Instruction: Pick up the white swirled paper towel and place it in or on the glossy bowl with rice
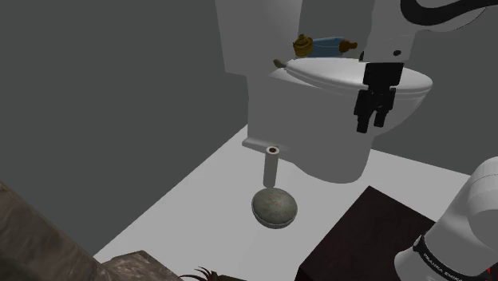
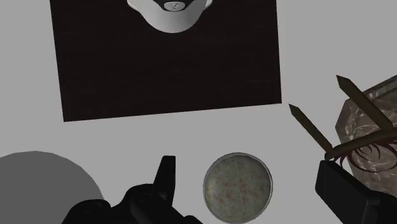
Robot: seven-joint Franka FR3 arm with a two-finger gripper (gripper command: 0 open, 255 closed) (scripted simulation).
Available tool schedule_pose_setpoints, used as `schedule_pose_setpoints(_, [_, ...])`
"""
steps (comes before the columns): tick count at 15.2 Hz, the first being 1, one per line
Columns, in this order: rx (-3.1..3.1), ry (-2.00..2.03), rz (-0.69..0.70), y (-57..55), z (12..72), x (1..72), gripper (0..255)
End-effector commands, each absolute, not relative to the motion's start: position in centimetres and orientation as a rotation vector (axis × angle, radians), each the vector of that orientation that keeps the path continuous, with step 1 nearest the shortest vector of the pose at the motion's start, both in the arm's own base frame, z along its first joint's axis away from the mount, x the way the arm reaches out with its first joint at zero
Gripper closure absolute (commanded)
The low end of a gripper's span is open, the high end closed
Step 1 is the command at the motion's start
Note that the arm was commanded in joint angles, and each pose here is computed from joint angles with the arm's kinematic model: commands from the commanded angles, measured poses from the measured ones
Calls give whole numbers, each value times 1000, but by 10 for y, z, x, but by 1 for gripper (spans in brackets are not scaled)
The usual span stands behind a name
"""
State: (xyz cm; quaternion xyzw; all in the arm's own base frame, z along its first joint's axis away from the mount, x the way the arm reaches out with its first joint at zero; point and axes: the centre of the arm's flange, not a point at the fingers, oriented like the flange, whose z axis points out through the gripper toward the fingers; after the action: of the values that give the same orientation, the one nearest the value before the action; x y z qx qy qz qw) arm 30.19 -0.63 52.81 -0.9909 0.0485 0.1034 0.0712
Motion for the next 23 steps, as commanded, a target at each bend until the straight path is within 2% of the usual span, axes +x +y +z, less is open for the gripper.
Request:
schedule_pose_setpoints(1, [-2979,146,311,-6,528,302,0])
schedule_pose_setpoints(23, [-3064,296,40,8,348,497,0])
